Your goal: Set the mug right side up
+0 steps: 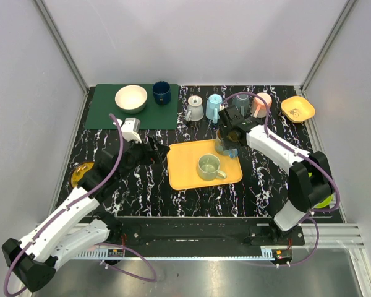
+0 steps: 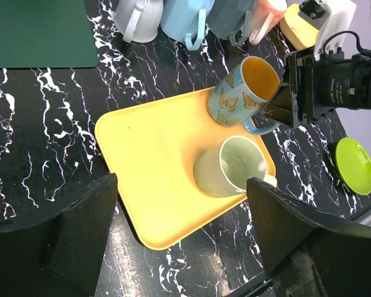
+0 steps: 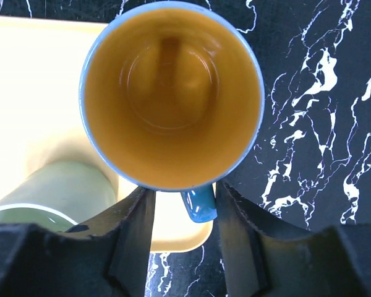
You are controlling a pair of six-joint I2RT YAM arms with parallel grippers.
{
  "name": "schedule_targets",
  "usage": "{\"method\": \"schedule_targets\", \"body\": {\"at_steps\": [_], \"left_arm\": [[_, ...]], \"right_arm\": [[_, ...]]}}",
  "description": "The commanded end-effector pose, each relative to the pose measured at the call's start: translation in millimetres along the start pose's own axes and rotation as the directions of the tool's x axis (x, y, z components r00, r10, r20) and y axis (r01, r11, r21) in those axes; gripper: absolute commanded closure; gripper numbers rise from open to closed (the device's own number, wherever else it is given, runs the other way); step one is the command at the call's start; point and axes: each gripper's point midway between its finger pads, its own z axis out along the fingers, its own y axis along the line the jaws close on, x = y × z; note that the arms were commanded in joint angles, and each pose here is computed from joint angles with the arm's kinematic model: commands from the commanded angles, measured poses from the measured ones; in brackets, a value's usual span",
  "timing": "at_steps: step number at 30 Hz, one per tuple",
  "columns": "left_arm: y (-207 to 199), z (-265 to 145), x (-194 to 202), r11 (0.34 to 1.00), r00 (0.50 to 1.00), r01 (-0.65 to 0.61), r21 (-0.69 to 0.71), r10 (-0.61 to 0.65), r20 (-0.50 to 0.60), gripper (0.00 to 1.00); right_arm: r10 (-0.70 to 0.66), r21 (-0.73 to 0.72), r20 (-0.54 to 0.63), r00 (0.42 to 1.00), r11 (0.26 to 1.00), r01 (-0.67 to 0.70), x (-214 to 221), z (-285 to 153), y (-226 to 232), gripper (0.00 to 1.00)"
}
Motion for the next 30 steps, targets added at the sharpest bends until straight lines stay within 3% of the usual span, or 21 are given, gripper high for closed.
{"method": "schedule_targets", "body": {"at_steps": [1,5,16,17,22,30], "left_arm": [[-10.5,3.0,-3.6,0.999,1.0,0.017,0.051,-0.018,0.015,0.13],[-12.2,3.1,-1.9,0.998,0.999,0.029,0.063,-0.03,0.013,0.13],[-13.2,4.7,3.6,0.996,0.999,0.043,0.075,-0.043,-0.002,0.13],[-13.0,4.5,3.9,0.996,0.999,0.044,0.075,-0.044,-0.002,0.13],[-11.5,4.3,5.0,0.996,0.999,0.047,0.07,-0.047,-0.001,0.13],[-8.7,2.6,-0.5,0.997,0.997,0.067,0.05,-0.068,0.026,0.14]], "right_arm": [[0.02,-0.037,0.04,0.999,0.999,-0.018,-21.0,5.9,4.2,0.55],[0.023,-0.053,0.034,0.999,0.998,-0.022,-20.6,7.7,6.7,0.62],[0.031,-0.062,0.013,0.999,0.998,-0.03,-19.6,13.4,7.7,0.6],[0.034,-0.063,0.017,0.999,0.997,-0.033,-20.6,13.1,7.9,0.63],[0.049,-0.073,0.033,0.998,0.996,-0.046,-25.8,5.8,8.0,0.98],[0.119,-0.08,0.16,0.98,0.991,-0.107,-50.7,-54.9,-3.9,1.0]]}}
